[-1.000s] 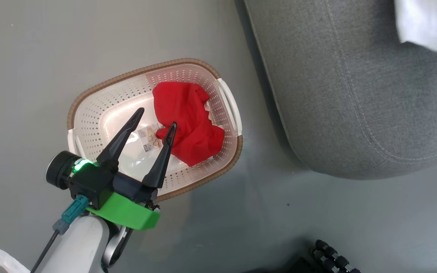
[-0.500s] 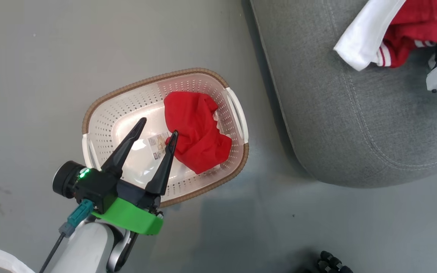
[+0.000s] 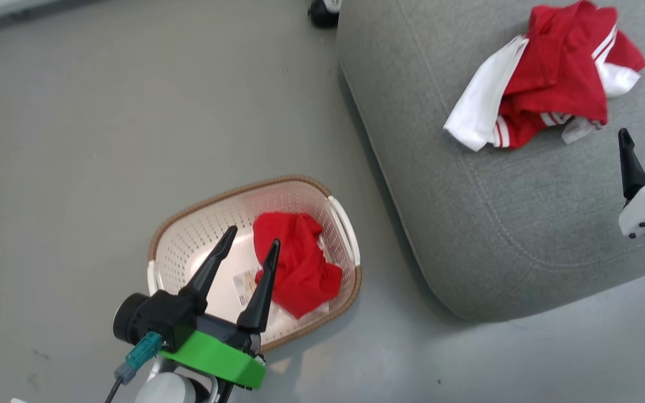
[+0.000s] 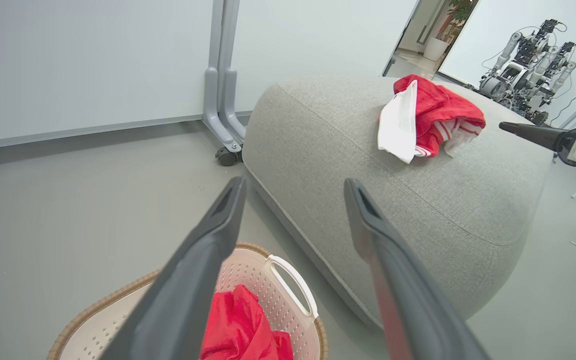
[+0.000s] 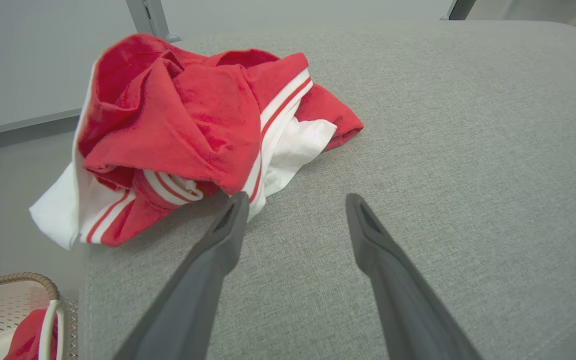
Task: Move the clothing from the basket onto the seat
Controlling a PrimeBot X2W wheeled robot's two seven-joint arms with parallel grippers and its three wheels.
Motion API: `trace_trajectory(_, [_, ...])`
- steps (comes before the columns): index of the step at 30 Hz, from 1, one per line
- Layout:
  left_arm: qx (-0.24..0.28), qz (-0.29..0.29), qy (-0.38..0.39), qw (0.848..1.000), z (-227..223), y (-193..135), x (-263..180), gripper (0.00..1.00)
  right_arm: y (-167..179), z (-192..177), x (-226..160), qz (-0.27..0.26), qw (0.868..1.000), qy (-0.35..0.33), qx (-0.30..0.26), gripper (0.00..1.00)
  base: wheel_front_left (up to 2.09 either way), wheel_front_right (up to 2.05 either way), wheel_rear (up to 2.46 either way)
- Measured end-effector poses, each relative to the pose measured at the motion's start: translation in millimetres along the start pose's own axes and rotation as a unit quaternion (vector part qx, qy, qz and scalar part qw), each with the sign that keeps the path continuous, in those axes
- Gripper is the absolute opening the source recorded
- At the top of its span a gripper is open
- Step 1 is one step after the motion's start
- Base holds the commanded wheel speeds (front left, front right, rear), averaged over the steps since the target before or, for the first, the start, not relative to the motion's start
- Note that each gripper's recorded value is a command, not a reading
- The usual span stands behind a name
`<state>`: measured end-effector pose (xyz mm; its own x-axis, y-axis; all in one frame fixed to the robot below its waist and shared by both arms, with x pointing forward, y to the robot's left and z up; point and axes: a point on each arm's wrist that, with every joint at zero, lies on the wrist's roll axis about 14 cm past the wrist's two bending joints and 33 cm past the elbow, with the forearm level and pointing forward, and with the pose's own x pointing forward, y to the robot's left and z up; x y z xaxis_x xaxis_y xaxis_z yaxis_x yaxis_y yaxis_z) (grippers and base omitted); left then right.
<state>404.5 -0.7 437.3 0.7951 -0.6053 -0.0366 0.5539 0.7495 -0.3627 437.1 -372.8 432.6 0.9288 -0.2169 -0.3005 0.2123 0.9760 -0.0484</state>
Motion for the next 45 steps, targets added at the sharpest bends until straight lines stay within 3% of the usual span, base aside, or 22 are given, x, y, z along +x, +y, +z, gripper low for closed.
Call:
trace_trajectory(5, [0.009, 0.018, -0.032, 0.999, 25, -7, -14, 1.0, 6, 35, -27, 0.029, 0.998, -0.058, 0.025, 1.0, 0.0, 0.0, 0.0])
trace_trajectory(9, [0.02, 0.037, -0.06, 0.997, 44, -7, -28, 1.0, 23, 72, -50, 0.065, 0.988, -0.125, 0.058, 1.0, 0.0, 0.0, 0.0])
trace_trajectory(16, [0.041, 0.077, -0.103, 0.991, 73, -1, -57, 1.0, 83, 127, -107, 0.151, 0.949, -0.249, 0.121, 1.0, 0.0, 0.0, 0.0])
trace_trajectory(22, [0.045, 0.132, -0.119, 0.983, 79, 18, -89, 1.0, 133, 124, -135, 0.195, 0.931, -0.272, 0.146, 1.0, 0.0, 0.0, 0.0])
trace_trajectory(31, [0.054, 0.207, -0.143, 0.966, 88, 42, -133, 1.0, 193, 83, -159, 0.244, 0.929, -0.225, 0.162, 1.0, 0.0, 0.0, 0.0])
trace_trajectory(39, [0.051, 0.229, -0.146, 0.961, 83, 43, -154, 1.0, 213, 80, -169, 0.26, 0.924, -0.223, 0.169, 1.0, 0.0, 0.0, 0.0])
trace_trajectory(45, [0.051, 0.228, -0.141, 0.962, 80, 42, -155, 1.0, 209, 80, -168, 0.252, 0.926, -0.224, 0.169, 1.0, 0.0, 0.0, 0.0])
